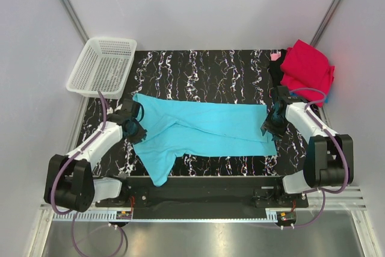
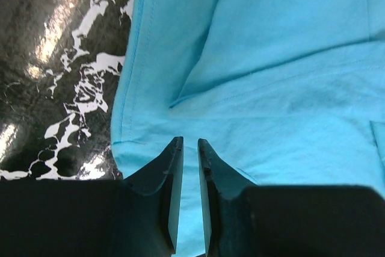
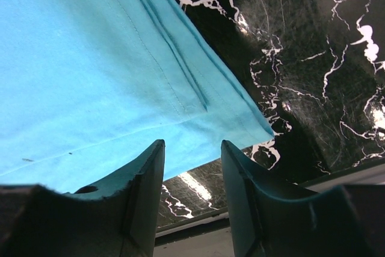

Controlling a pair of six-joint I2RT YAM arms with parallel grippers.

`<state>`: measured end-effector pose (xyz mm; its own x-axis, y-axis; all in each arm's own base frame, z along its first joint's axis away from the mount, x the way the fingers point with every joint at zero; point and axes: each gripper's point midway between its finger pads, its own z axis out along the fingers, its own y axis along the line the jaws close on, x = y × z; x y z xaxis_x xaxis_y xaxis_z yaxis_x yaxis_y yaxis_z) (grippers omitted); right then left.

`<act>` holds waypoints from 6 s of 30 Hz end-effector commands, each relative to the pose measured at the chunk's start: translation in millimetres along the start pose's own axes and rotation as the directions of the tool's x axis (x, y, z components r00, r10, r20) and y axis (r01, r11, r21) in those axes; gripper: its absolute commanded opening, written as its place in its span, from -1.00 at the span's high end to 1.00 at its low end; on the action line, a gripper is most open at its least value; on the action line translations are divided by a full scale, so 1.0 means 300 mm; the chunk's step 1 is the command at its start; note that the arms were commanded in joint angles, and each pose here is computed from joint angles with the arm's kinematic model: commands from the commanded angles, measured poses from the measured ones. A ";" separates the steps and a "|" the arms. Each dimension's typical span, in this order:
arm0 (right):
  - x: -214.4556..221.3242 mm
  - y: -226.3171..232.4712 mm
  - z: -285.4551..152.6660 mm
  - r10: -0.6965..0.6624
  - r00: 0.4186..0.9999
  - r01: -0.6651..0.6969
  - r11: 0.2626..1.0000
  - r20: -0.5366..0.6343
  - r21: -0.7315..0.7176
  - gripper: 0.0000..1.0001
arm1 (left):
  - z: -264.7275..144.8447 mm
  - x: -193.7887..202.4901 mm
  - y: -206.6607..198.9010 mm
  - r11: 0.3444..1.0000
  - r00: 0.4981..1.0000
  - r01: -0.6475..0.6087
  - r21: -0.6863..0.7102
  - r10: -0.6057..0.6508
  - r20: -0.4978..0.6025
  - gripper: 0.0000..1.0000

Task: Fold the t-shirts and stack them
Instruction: Fold the tshirt

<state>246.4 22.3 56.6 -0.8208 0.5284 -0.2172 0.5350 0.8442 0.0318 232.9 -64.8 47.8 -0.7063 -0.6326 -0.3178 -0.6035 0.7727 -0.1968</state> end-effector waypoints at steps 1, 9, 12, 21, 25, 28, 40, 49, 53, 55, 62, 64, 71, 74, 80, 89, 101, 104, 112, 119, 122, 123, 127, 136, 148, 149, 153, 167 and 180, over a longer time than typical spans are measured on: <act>-0.019 0.031 0.003 -0.018 1.000 0.019 0.999 0.012 -0.032 0.01 | 0.010 -0.022 -0.018 0.999 1.000 -0.016 0.036 0.016 0.008 0.57; -0.015 0.026 0.013 -0.020 1.000 0.021 0.999 0.009 -0.028 -0.03 | 0.070 -0.018 0.027 0.998 0.999 -0.028 -0.055 0.027 -0.027 0.56; -0.011 0.028 0.020 -0.023 1.000 0.023 0.999 0.001 -0.027 -0.03 | 0.074 -0.024 0.035 0.997 0.999 -0.030 -0.068 0.028 -0.022 0.56; 0.000 0.031 0.036 -0.027 1.000 0.026 0.999 -0.012 -0.028 -0.03 | 0.082 -0.061 0.043 0.992 0.997 -0.074 -0.103 0.075 0.005 0.51; -0.001 0.037 0.037 -0.034 0.999 0.034 0.999 -0.009 -0.029 -0.03 | 0.091 -0.071 0.023 0.992 0.995 -0.099 -0.082 0.099 0.004 0.36; 0.003 0.037 0.043 -0.038 0.999 0.038 0.999 -0.016 -0.025 -0.03 | 0.095 -0.076 0.004 0.992 0.993 -0.113 -0.054 0.114 0.010 0.25; 0.009 0.041 0.061 -0.044 0.999 0.044 0.999 -0.025 -0.007 -0.03 | 0.058 -0.088 -0.027 0.994 0.993 -0.106 0.018 0.105 0.049 0.26; 0.017 0.048 0.069 -0.052 0.998 0.052 0.999 -0.029 0.001 -0.03 | 0.078 -0.071 -0.028 0.993 0.993 -0.111 0.036 0.109 0.040 0.28; 0.021 0.049 0.070 -0.057 0.998 0.057 0.998 -0.032 0.003 -0.03 | 0.087 -0.065 -0.041 0.992 0.994 -0.108 0.063 0.106 0.038 0.30; 0.019 0.048 0.072 -0.056 0.998 0.056 0.998 -0.032 0.004 -0.03 | 0.084 -0.071 -0.057 0.990 0.993 -0.106 0.092 0.102 0.054 0.31; 0.022 0.054 0.078 -0.062 0.997 0.063 0.998 -0.037 0.011 -0.03 | 0.069 -0.086 -0.086 0.983 0.991 -0.111 0.144 0.099 0.087 0.34; 0.024 0.056 0.082 -0.061 0.997 0.062 0.998 -0.041 0.013 -0.03 | 0.054 -0.088 -0.095 0.979 0.990 -0.109 0.172 0.093 0.102 0.35; 0.028 0.072 0.092 -0.073 0.996 0.073 0.997 -0.048 0.016 -0.03 | -0.011 -0.121 -0.110 0.961 0.977 -0.117 0.250 0.066 0.202 0.37; 0.036 0.077 0.097 -0.081 0.995 0.082 0.996 -0.055 0.020 -0.03 | -0.017 -0.131 -0.111 0.960 0.973 -0.125 0.250 0.070 0.219 0.37; 0.041 0.083 0.100 -0.089 0.994 0.090 0.996 -0.058 0.022 -0.03 | -0.001 -0.130 -0.118 0.960 0.975 -0.128 0.248 0.075 0.211 0.37; 0.044 0.085 0.100 -0.095 0.994 0.096 0.995 -0.058 0.021 -0.03 | 0.057 -0.121 -0.099 0.969 0.976 -0.141 0.201 0.102 0.193 0.37; 0.047 0.087 0.105 -0.106 0.992 0.108 0.994 -0.062 0.027 -0.02 | 0.098 -0.124 -0.168 0.949 0.975 -0.181 0.257 0.139 0.172 0.56; 0.046 0.089 0.107 -0.105 0.992 0.107 0.994 -0.064 0.027 -0.02 | 0.091 -0.128 -0.175 0.946 0.975 -0.183 0.266 0.139 0.176 0.56; 0.052 0.089 0.115 -0.115 0.991 0.117 0.993 -0.071 0.034 -0.01 | 0.062 -0.162 -0.156 0.957 0.968 -0.172 0.232 0.120 0.222 0.33; 0.062 0.096 0.122 -0.121 0.990 0.124 0.992 -0.077 0.034 -0.01 | 0.009 -0.171 -0.147 0.954 0.961 -0.164 0.251 0.097 0.259 0.26; 0.062 0.099 0.122 -0.121 0.990 0.124 0.992 -0.077 0.033 -0.01 | -0.012 -0.183 -0.154 0.950 0.957 -0.164 0.264 0.088 0.276 0.23; 0.059 0.101 0.122 -0.119 0.990 0.122 0.992 -0.075 0.033 -0.02 | -0.008 -0.184 -0.156 0.952 0.958 -0.165 0.259 0.092 0.271 0.22; 0.057 0.103 0.119 -0.122 0.990 0.125 0.992 -0.072 0.032 -0.01 | 0.015 -0.173 -0.150 0.958 0.964 -0.164 0.236 0.106 0.242 0.23; 0.060 0.106 0.129 -0.126 0.989 0.129 0.991 -0.080 0.039 -0.02 | -0.018 -0.113 -0.069 0.983 0.984 -0.112 0.148 0.089 0.155 0.24; 0.067 0.104 0.120 -0.131 0.989 0.134 0.990 -0.070 0.033 -0.01 | 0.028 -0.086 -0.009 0.992 0.988 -0.115 0.047 0.109 0.109 0.22; 0.066 0.105 0.119 -0.130 0.989 0.132 0.991 -0.069 0.032 -0.01 | 0.033 -0.081 -0.008 0.992 0.988 -0.119 0.046 0.114 0.100 0.22; 0.067 0.104 0.120 -0.130 0.989 0.133 0.991 -0.071 0.034 -0.01 | 0.051 -0.064 -0.003 0.992 0.990 -0.118 0.043 0.115 0.078 0.21; 0.069 0.097 0.118 -0.130 0.989 0.133 0.990 -0.070 0.040 -0.01 | 0.061 -0.032 -0.050 0.985 0.992 -0.121 0.120 0.118 0.033 0.46; 0.066 0.096 0.119 -0.130 0.989 0.133 0.990 -0.066 0.043 -0.01 | 0.078 -0.026 -0.024 0.989 0.992 -0.129 0.079 0.128 0.024 0.21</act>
<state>244.3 54.4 12.1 -0.9018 0.4184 -0.1083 0.4244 0.9046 -0.0390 244.0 -62.5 27.3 -0.7760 -0.5274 -0.3459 -0.4816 0.8496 -0.2150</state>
